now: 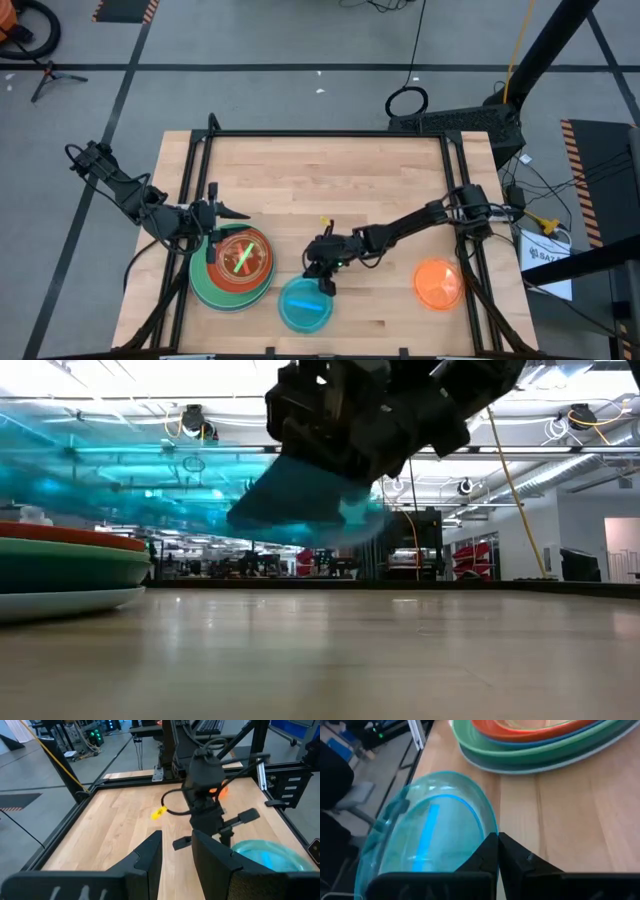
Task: Stack plastic plates
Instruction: Stack the light blue plate on top of the light green plate
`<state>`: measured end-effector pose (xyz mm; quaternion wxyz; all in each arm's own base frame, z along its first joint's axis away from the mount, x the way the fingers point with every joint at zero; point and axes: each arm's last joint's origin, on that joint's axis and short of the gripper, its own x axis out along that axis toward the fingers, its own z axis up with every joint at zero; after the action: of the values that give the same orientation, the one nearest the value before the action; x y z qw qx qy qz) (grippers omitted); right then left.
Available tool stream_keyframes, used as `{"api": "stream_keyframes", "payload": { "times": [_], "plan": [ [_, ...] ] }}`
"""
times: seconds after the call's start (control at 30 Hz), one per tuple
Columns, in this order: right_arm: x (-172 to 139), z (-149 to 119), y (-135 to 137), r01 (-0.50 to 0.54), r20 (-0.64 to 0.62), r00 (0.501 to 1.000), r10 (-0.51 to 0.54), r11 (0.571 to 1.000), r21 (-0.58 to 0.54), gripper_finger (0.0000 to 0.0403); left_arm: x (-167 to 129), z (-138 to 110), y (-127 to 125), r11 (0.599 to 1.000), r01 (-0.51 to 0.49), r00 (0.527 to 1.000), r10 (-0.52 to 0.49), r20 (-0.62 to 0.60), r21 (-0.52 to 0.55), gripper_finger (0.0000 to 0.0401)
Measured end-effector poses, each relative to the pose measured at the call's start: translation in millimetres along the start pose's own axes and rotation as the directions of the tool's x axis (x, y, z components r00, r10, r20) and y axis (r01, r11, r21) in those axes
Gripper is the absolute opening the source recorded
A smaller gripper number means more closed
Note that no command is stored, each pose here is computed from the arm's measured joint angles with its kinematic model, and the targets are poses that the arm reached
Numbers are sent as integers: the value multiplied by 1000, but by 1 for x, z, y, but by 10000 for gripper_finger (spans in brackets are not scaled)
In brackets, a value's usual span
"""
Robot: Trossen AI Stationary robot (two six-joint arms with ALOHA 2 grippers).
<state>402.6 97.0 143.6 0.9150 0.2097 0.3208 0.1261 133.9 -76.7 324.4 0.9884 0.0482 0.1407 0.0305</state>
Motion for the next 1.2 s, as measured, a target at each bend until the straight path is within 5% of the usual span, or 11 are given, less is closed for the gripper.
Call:
{"api": "stream_keyframes", "payload": {
  "times": [0.57,0.83,1.2],
  "plan": [
    [-8,51,-8,-25,223,974,35,998,-49,1,0,5,0,1000,4,999,-4,41,4,113],
    [-13,87,-24,72,227,972,-61,997,-39,0,0,6,-1,1000,5,999,-5,51,6,113],
    [17,114,-63,112,237,964,-123,992,60,0,0,7,-1,1000,5,998,-6,58,18,113]
  ]
}}
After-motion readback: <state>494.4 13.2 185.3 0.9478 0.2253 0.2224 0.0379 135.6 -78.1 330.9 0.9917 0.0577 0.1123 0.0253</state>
